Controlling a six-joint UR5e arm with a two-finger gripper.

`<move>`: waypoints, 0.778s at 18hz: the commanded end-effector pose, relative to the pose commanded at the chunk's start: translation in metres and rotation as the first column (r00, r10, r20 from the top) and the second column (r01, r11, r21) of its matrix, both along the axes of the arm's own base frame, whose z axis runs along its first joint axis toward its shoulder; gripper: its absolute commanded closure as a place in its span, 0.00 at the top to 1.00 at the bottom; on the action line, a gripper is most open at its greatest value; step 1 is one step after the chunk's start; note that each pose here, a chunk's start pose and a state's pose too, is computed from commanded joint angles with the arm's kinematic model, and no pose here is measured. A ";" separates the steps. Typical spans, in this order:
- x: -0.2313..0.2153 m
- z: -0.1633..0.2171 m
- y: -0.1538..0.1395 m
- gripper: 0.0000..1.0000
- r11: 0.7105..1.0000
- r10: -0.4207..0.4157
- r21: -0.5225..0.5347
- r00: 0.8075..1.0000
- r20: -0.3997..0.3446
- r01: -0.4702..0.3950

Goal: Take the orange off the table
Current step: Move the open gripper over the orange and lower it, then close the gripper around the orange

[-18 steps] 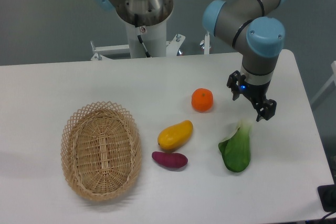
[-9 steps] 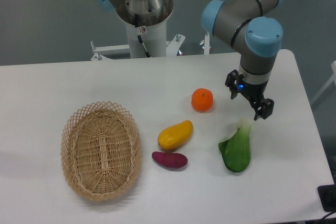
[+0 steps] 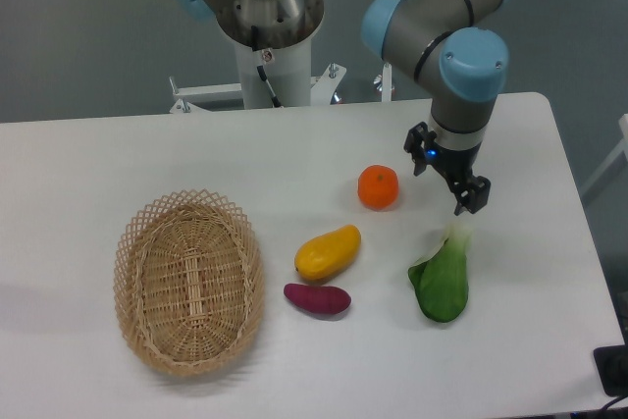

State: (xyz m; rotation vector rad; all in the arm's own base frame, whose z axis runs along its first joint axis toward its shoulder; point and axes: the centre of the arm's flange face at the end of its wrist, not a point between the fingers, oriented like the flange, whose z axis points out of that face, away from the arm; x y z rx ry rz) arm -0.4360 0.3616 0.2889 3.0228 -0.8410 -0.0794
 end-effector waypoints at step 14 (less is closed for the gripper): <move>0.053 -0.068 -0.013 1.00 0.997 -0.040 -0.054 0.993 0.114 0.046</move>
